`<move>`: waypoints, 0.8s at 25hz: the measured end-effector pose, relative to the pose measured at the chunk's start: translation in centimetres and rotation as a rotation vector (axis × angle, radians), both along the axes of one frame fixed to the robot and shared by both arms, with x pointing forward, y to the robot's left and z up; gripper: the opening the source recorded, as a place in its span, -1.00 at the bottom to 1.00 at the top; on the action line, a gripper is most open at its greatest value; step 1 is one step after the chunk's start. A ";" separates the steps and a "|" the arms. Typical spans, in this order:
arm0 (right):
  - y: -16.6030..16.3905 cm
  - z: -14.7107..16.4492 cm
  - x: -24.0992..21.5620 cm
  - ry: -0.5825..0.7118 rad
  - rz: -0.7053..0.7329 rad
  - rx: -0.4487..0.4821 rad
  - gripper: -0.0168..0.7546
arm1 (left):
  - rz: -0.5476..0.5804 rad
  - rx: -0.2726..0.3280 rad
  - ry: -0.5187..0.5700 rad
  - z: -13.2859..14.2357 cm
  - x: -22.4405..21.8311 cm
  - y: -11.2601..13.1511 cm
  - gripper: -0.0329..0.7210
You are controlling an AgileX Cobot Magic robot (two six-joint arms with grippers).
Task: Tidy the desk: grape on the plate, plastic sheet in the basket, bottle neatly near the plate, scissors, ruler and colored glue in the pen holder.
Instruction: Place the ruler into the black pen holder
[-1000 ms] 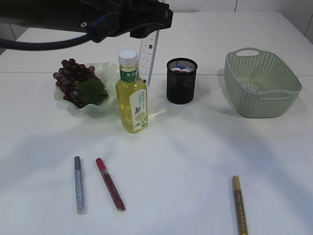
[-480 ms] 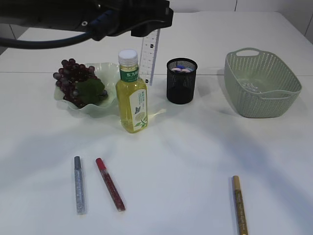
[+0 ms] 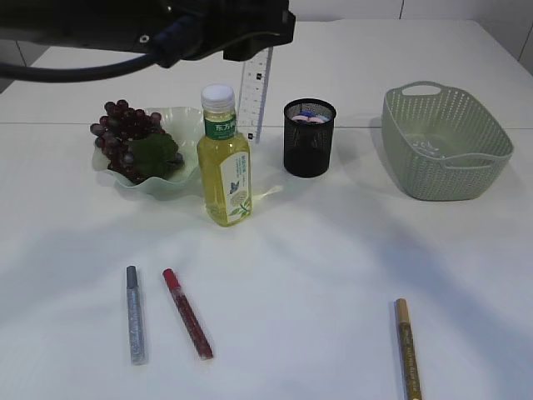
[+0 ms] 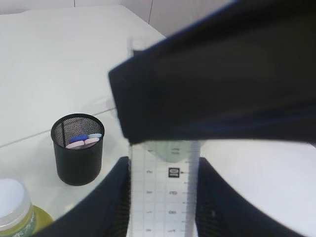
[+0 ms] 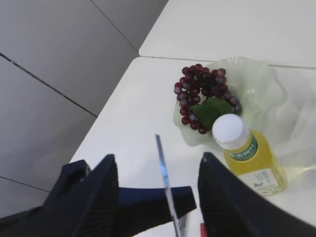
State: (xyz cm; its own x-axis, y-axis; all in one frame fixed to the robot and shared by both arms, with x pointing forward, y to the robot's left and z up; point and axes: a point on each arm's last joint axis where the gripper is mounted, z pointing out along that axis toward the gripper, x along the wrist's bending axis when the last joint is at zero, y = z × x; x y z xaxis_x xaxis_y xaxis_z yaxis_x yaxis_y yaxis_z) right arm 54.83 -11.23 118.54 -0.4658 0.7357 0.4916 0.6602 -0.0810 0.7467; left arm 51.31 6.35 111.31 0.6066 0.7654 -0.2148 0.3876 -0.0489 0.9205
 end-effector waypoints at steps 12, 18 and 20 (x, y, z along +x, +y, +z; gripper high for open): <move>-0.2 -0.1 0.1 -0.021 -0.005 -0.042 -0.44 | 0.004 -0.006 -0.008 0.1 0.0 0.0 -0.20; -0.3 -0.2 0.2 -0.028 -0.006 -0.055 -0.59 | 0.004 -0.006 -0.008 0.1 0.0 0.0 -0.20; -0.3 -0.2 0.2 -0.028 -0.006 -0.055 -0.64 | 0.004 -0.006 -0.008 0.1 0.0 0.0 -0.20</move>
State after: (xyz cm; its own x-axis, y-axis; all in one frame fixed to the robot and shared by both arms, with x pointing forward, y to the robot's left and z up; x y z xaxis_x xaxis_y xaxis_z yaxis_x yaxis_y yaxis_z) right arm 54.98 -11.49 118.36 -0.4741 0.7642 0.4374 0.6386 -0.0435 0.7683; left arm 51.36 6.36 111.40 0.6053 0.7667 -0.2142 0.3801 -0.0419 0.9240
